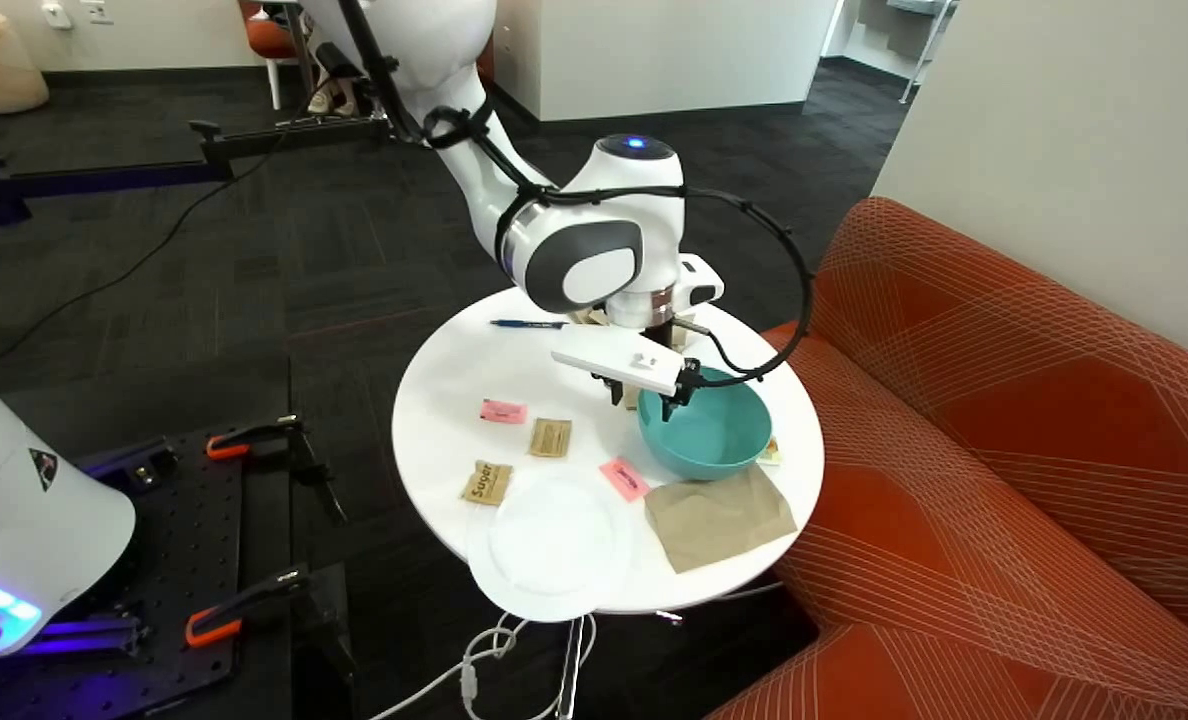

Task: Move the blue bowl to the left

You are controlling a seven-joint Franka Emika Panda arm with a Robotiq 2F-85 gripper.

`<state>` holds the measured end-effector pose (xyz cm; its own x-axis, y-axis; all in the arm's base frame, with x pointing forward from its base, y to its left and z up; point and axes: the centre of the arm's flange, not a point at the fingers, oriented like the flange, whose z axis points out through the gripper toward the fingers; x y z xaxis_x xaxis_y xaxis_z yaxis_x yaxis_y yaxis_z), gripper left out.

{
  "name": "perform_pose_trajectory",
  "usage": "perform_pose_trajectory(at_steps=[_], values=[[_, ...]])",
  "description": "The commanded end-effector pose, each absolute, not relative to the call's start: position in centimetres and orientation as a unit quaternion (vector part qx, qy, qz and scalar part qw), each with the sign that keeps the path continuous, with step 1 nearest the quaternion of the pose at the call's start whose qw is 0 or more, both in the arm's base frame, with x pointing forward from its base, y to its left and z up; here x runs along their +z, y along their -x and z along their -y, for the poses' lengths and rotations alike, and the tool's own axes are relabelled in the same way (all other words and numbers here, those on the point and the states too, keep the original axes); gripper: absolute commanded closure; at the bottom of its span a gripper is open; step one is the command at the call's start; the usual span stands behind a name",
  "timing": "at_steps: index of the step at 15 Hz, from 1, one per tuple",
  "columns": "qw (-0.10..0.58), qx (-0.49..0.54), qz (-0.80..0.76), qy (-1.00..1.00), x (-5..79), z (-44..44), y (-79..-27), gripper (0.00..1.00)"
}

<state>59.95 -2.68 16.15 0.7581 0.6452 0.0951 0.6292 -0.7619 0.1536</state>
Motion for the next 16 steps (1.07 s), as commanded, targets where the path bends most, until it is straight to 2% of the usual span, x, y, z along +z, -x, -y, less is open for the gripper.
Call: perform_pose_trajectory(at_steps=[1, 5, 7, 16], values=[[0.069, 0.071, -0.335, -0.937, 16.3, 2.6, -60.0, 0.58], [0.072, 0.071, -0.331, -0.938, 16.3, 2.5, -59.8, 0.88], [0.072, 0.070, -0.328, -0.939, 16.3, 2.3, -60.0, 1.00], [0.095, 0.089, -0.307, -0.943, 19.1, -0.9, -58.9, 0.99]])
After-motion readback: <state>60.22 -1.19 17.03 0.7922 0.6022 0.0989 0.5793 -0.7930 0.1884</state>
